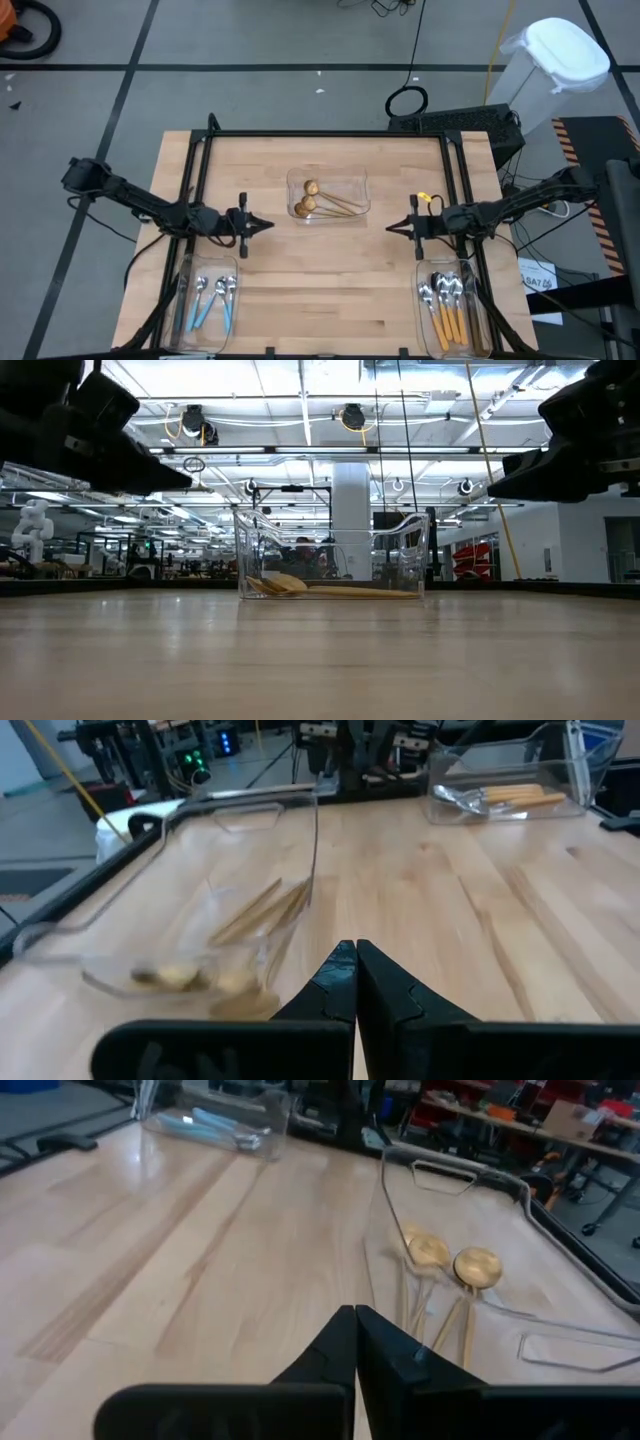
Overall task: Sort silverware by color (type)
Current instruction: Return to Home Position
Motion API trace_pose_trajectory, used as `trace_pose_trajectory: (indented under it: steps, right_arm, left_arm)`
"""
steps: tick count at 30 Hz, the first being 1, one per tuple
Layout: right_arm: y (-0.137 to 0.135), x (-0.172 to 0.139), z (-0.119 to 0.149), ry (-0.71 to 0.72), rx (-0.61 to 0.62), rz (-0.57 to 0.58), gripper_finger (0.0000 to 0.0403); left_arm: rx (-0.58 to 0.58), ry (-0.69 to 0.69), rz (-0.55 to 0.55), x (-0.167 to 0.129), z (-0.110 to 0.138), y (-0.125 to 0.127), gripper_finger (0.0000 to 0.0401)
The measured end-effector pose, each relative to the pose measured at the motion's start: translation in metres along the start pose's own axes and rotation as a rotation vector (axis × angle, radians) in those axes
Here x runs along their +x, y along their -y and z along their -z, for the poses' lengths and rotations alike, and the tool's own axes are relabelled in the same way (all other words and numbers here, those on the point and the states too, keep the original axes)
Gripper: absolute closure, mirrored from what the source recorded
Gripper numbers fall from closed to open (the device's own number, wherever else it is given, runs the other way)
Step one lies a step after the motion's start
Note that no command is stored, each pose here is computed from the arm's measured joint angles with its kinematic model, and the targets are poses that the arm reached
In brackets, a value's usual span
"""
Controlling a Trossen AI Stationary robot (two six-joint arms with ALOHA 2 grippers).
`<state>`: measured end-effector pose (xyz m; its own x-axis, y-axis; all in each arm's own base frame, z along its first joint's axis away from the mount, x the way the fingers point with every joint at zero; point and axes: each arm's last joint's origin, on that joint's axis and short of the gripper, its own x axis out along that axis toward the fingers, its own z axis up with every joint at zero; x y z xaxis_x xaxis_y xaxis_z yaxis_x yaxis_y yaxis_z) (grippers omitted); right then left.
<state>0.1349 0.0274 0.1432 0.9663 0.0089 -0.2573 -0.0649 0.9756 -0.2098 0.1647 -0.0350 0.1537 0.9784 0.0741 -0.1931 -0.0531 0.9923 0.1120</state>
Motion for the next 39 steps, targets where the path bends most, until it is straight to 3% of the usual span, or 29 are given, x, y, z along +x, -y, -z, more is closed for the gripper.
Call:
trace_pose_trajectory:
  steps: [6, 21, 39]
  right_arm:
    - [0.002, -0.001, -0.008, 0.102, 0.022, 0.016, 0.0401]
    - [0.002, -0.003, -0.007, 0.092, 0.015, 0.016, 0.0399]
    - [0.004, -0.012, -0.007, 0.107, 0.022, 0.021, 0.0399]
  left_arm:
    - [-0.02, 0.009, -0.001, -0.01, 0.01, -0.003, 0.04]
    - [0.016, 0.051, -0.003, -0.029, 0.01, -0.01, 0.04]
    - [-0.018, 0.033, -0.011, -0.037, 0.012, -0.013, 0.04]
